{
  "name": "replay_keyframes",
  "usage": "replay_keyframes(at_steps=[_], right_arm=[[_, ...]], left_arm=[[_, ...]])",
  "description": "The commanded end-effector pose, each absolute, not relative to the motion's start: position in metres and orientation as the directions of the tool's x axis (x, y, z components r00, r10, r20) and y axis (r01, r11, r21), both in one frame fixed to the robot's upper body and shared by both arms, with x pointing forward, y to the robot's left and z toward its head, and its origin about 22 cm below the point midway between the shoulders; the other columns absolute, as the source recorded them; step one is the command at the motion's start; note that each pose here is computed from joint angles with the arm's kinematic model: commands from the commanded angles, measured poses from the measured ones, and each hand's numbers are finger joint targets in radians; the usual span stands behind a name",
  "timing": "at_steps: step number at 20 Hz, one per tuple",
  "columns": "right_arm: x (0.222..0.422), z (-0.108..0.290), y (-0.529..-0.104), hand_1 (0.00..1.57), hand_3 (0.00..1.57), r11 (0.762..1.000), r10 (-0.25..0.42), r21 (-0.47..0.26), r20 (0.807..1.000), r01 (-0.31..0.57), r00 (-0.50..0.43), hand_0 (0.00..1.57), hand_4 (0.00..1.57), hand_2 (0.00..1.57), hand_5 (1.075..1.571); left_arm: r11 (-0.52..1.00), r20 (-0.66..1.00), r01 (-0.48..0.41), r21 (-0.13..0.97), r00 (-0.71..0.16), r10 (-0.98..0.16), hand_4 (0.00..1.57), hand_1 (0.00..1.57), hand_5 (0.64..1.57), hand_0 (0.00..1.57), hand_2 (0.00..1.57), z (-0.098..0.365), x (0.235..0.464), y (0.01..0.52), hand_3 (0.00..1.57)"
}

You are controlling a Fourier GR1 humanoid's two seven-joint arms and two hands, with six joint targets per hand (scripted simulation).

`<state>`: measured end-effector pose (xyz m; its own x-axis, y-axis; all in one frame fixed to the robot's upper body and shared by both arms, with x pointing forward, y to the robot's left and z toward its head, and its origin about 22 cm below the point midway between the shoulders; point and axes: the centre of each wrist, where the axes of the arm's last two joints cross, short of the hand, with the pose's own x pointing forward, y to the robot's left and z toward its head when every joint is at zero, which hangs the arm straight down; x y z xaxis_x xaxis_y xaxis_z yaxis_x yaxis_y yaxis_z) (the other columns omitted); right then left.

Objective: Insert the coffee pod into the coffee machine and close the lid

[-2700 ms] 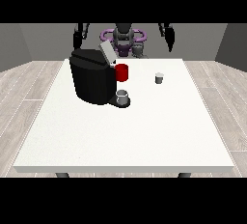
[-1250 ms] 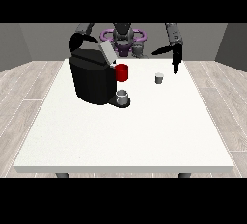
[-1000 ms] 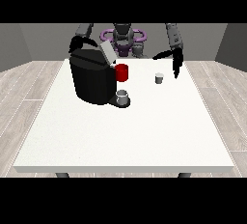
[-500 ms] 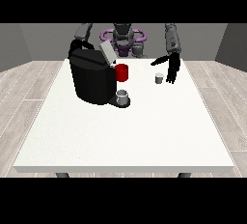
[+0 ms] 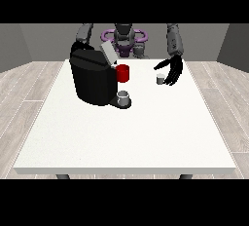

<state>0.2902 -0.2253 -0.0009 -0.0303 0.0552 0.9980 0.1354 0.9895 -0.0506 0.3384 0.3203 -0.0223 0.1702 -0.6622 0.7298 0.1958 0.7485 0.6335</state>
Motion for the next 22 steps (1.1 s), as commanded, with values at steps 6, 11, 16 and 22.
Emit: replay_keyframes(at_steps=[6, 11, 16, 22], right_arm=[[0.293, 0.020, -0.208, 0.00, 0.00, 0.993, 0.051, -0.046, 0.998, 0.106, -0.046, 0.00, 0.48, 0.00, 1.571], [0.295, 0.002, -0.209, 0.00, 0.00, 0.989, 0.056, -0.054, 0.998, 0.137, -0.007, 0.00, 0.49, 0.00, 1.571], [0.294, 0.012, -0.211, 0.00, 0.00, 0.994, 0.028, -0.021, 0.997, 0.105, -0.065, 0.00, 0.49, 0.00, 1.571], [0.292, 0.005, -0.223, 0.00, 0.00, 0.994, 0.015, -0.008, 0.998, 0.106, -0.068, 0.00, 0.49, 0.00, 1.571]], left_arm=[[0.641, 0.627, 0.161, 0.750, 0.130, -0.768, 0.00, 0.67, 1.571, 0.67, 0.81, -0.031, 0.335, 0.352, 0.55], [0.625, 0.620, 0.127, 0.770, 0.080, -0.780, 0.35, 0.77, 1.571, 0.77, 0.92, -0.036, 0.349, 0.302, 0.69], [0.561, 0.557, 0.081, 0.824, 0.063, -0.828, 0.32, 0.97, 1.571, 0.97, 1.09, -0.037, 0.342, 0.337, 0.86], [0.507, 0.498, 0.138, 0.851, 0.098, -0.862, 0.28, 1.11, 1.571, 1.11, 1.17, -0.043, 0.345, 0.327, 0.97]])
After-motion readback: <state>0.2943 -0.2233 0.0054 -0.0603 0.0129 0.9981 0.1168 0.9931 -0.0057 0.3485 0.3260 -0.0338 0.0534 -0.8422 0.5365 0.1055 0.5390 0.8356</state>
